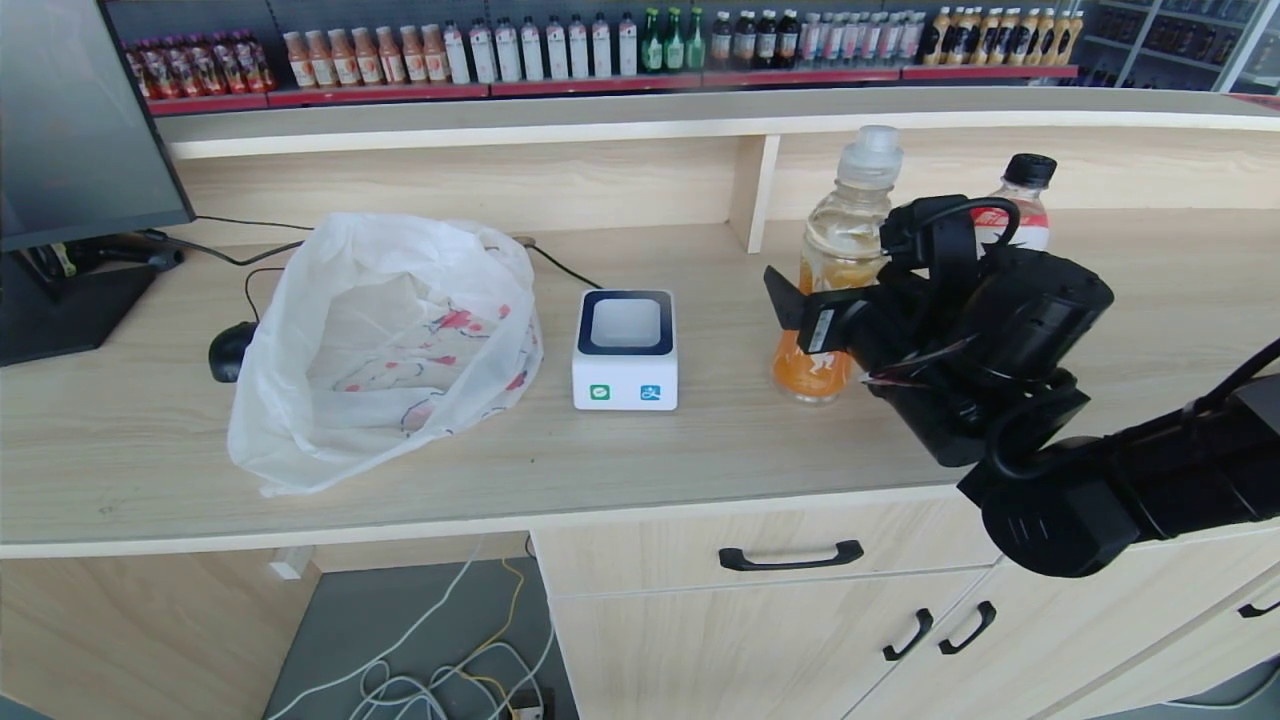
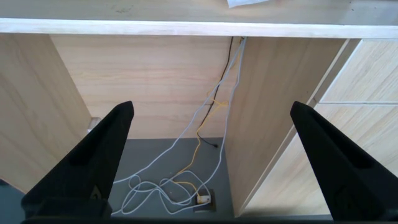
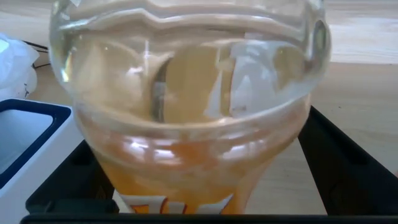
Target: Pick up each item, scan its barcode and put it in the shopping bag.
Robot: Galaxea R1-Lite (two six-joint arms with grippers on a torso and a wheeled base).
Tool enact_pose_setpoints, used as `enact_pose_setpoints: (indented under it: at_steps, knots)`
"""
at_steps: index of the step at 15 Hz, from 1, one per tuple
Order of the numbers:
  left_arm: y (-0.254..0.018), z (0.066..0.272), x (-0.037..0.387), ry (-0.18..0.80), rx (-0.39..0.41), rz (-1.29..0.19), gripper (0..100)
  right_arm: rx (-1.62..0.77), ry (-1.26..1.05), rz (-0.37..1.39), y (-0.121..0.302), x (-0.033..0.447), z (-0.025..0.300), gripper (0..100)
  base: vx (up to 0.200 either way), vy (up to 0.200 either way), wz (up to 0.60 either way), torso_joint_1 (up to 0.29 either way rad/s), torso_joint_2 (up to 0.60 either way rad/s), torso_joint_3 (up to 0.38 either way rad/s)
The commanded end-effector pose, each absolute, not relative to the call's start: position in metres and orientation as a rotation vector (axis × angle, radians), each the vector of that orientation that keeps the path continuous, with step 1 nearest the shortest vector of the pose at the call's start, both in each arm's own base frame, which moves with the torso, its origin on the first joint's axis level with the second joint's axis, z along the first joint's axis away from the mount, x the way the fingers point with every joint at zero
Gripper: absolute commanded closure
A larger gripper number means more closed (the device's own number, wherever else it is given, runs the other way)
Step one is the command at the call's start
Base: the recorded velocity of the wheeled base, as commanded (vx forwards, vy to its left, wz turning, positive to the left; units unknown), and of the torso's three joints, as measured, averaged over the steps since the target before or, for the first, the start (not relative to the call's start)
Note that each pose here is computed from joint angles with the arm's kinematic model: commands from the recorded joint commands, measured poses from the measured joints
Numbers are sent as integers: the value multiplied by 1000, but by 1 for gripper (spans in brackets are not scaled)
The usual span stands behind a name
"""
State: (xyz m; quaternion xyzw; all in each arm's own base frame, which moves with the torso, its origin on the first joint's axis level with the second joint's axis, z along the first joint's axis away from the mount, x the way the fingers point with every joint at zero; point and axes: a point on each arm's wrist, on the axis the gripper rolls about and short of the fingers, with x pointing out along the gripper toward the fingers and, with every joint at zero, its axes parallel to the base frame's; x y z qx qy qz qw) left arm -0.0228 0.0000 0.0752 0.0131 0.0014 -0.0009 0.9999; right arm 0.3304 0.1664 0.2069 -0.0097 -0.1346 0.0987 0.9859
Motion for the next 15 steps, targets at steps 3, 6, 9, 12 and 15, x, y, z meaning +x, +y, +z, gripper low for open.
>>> enact_pose_setpoints:
  at_steps: [3,6,9,12,15]
  knots:
    - [0,75,-23,3,26,-2,0,-17,-282,196,166,331,210,0,0,0,0,0,0,0]
    - [0,75,-23,2,26,-2,0,-18,-283,196,166,331,211,0,0,0,0,0,0,0]
    - [0,75,-23,3,26,-2,0,-18,-285,196,166,330,211,0,0,0,0,0,0,0]
    - [0,75,-23,2,26,-2,0,-17,-287,195,166,330,212,0,0,0,0,0,0,0]
    - [0,75,-23,3,26,-2,0,-12,-296,195,166,330,212,0,0,0,0,0,0,0]
